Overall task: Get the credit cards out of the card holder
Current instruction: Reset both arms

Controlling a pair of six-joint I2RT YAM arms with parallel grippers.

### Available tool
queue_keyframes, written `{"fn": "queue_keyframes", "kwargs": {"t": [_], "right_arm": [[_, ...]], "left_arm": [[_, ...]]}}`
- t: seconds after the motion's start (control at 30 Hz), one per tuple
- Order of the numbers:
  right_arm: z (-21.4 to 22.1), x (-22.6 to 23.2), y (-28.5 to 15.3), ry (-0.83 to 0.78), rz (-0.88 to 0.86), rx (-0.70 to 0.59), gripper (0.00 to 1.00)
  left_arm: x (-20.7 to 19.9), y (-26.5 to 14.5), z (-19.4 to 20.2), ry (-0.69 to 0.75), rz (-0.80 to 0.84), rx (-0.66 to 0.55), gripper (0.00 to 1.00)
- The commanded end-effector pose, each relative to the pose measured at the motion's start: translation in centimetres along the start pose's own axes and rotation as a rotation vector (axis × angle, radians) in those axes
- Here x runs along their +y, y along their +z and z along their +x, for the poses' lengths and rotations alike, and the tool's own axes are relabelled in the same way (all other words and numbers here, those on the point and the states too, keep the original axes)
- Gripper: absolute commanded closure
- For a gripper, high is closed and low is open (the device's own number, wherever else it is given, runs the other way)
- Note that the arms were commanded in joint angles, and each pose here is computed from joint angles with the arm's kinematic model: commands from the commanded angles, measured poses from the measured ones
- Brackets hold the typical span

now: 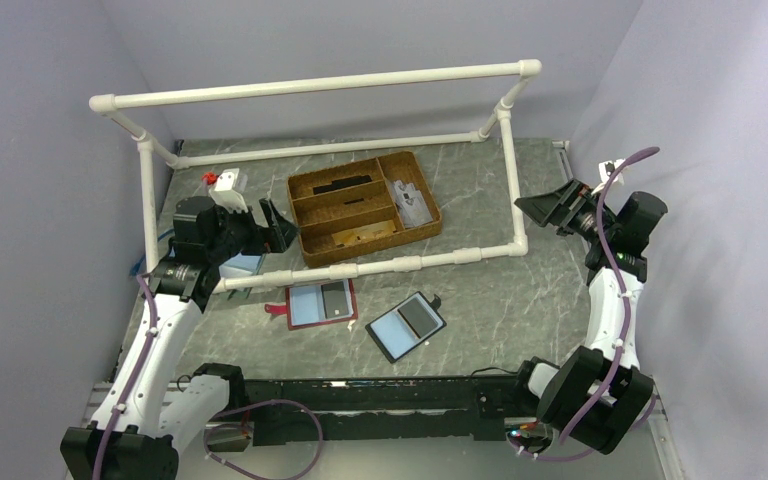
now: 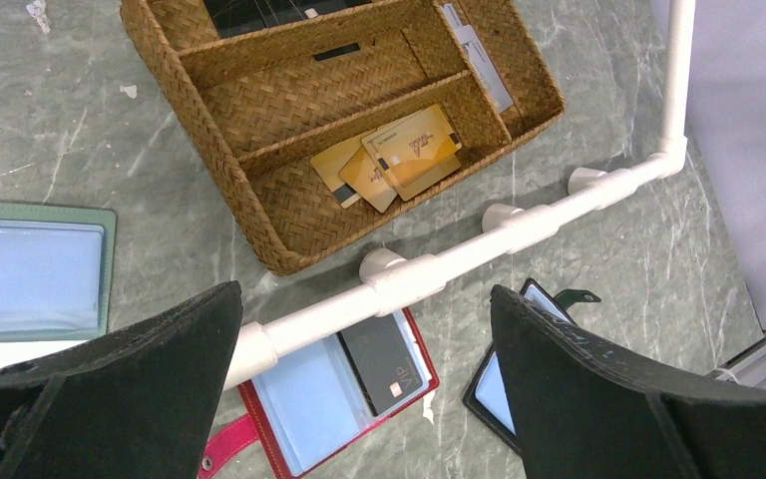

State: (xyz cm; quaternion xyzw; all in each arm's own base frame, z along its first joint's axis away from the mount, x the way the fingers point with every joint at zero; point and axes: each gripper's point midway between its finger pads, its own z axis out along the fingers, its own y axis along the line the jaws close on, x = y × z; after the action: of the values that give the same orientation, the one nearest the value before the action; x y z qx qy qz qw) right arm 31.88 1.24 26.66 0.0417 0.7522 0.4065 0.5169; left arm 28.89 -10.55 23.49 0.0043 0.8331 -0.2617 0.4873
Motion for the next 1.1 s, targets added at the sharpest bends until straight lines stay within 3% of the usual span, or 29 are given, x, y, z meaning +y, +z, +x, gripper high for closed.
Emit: {"fn": "queue_keyframes", "kwargs": {"t": [0.0,1.07], "right_arm": [[-1.23,1.54,-0.37,-0.143,-0.059,0.004,0.00],[-1.12,1.84,-0.49,-0.148,-0.068,0.018,0.00]], "left_arm": [[-0.39,-0.11,-0.84,0.037,0.029,-0.034,0.01],[-0.53,-0.20,-0.87,0.038,0.040,-0.039,0.01]]}}
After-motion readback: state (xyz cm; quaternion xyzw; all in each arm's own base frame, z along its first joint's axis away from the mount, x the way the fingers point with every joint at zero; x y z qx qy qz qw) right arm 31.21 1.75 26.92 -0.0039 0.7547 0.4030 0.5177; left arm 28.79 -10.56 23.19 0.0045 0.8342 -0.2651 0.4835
